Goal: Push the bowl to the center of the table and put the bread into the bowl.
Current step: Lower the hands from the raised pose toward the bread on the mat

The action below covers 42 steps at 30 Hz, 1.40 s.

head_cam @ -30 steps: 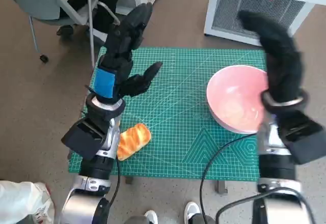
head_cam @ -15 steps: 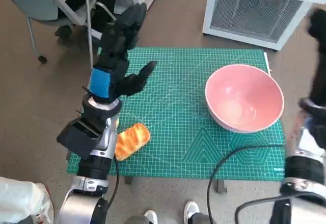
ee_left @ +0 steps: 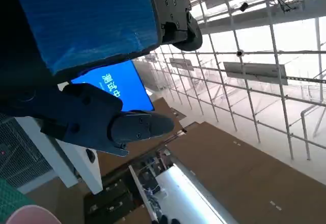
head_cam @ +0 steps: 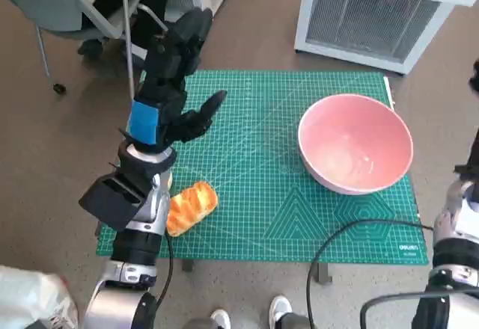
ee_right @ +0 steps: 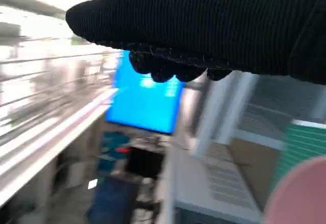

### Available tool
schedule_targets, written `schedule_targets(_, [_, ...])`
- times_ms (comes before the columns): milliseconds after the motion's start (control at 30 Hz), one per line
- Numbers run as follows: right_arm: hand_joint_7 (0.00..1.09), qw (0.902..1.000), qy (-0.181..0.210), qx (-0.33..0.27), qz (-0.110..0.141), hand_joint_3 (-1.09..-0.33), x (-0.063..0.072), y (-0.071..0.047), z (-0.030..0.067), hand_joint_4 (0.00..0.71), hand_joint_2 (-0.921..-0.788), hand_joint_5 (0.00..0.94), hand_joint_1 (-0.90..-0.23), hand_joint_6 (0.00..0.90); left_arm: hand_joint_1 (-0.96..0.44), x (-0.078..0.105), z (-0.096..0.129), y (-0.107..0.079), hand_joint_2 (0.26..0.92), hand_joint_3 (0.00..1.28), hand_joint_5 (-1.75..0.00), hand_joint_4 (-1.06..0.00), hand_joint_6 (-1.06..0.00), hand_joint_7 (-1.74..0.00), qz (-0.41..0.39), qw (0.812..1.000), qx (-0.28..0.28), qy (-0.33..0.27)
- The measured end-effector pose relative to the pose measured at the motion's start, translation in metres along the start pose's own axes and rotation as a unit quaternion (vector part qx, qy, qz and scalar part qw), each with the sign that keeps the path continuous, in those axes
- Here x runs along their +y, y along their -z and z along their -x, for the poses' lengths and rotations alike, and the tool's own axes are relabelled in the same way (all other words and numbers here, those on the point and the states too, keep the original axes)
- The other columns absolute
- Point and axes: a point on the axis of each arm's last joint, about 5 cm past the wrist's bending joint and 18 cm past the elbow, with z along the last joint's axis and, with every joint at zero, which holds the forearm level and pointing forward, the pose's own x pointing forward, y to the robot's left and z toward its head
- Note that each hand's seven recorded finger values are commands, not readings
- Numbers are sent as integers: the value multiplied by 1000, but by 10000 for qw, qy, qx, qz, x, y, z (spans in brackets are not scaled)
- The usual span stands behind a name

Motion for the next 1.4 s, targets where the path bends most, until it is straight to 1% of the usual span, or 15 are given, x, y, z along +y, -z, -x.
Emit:
schedule_targets(233, [27,9961,77,873,-44,-825,-2,126,59,184,-921,0,-468,244,-349,15,43,3,921,348,0,-255,-91,-495,-13,10000,64,-38])
schedule_targets(367, [24,9909,106,1338,-113,-821,7,188,91,181,-921,0,-462,243,-349,24,52,-9,921,347,0,-255,-93,-492,-31,10000,55,-46])
schedule_targets(433, [24,9878,106,1545,-161,-824,23,216,107,183,-921,2,-447,243,-349,31,49,-18,921,346,0,-254,-94,-490,-43,10000,39,-48])
schedule_targets(533, [31,9838,83,1777,-219,-828,63,251,128,199,-921,9,-447,260,-350,41,47,-26,921,346,0,-253,-96,-488,-62,10000,24,-51])
schedule_targets(667, [32,9786,71,2038,-270,-832,152,295,157,219,-921,17,-457,267,-349,56,51,-31,921,345,0,-252,-102,-486,-83,9999,44,-53])
schedule_targets(800, [30,9738,-69,2266,-145,-831,257,330,182,233,-921,19,-478,268,-347,62,54,-36,921,345,0,-252,-108,-484,-105,9999,49,-50])
schedule_targets(833, [29,9731,-114,2297,-148,-832,294,336,187,234,-921,18,-481,269,-346,65,55,-39,921,345,0,-252,-109,-484,-114,9999,45,-50])
schedule_targets(1000, [28,9707,-320,2368,-257,-837,460,345,194,236,-921,15,-493,271,-344,71,52,-52,921,345,0,-250,-112,-480,-136,9999,20,-51])
schedule_targets(1233, [27,9667,-598,2449,-451,-837,629,333,182,237,-921,8,-493,276,-341,87,74,-59,921,345,0,-250,-117,-475,-165,9998,51,-63])
schedule_targets(1400, [21,9642,-826,2489,-401,-843,726,324,179,236,-921,5,-491,269,-330,97,107,-61,921,342,-1,-251,-124,-468,-196,9997,107,-69])
